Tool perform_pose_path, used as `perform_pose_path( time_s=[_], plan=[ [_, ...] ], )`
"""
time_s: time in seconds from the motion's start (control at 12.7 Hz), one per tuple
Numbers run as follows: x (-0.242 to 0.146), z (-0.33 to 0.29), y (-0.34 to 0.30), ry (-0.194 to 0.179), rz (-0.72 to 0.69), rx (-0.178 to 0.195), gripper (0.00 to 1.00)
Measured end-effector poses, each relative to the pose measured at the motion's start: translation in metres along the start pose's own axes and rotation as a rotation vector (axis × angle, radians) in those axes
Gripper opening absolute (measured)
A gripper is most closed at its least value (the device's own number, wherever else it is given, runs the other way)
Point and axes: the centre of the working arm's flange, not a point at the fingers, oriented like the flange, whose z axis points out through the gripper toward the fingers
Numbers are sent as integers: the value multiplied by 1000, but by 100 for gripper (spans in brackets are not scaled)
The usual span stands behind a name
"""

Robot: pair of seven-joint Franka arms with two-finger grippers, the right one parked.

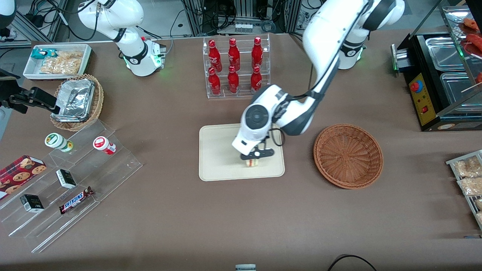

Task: Place sandwich from basket to tray
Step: 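Lift the sandwich and carry it over the cream tray, then lower the sandwich onto the tray and open the left gripper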

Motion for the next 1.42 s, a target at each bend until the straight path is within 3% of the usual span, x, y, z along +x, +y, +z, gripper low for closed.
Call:
perform_pose_path(
  time_s=[0.47, 0.63, 0.71, 0.87, 1.1, 1.26, 1.42],
  plan=[
    [-1, 18, 20, 3, -4, 3, 15],
    [0, 17, 19, 4, -6, 4, 20],
    [0, 17, 19, 4, -6, 4, 26],
    [1, 13, 20, 10, -5, -1, 47],
    [5, -21, 19, 46, -5, -21, 78],
    [12, -56, 4, 68, -25, -2, 99],
    [27, -82, -23, 71, -63, 50, 100]
  ],
)
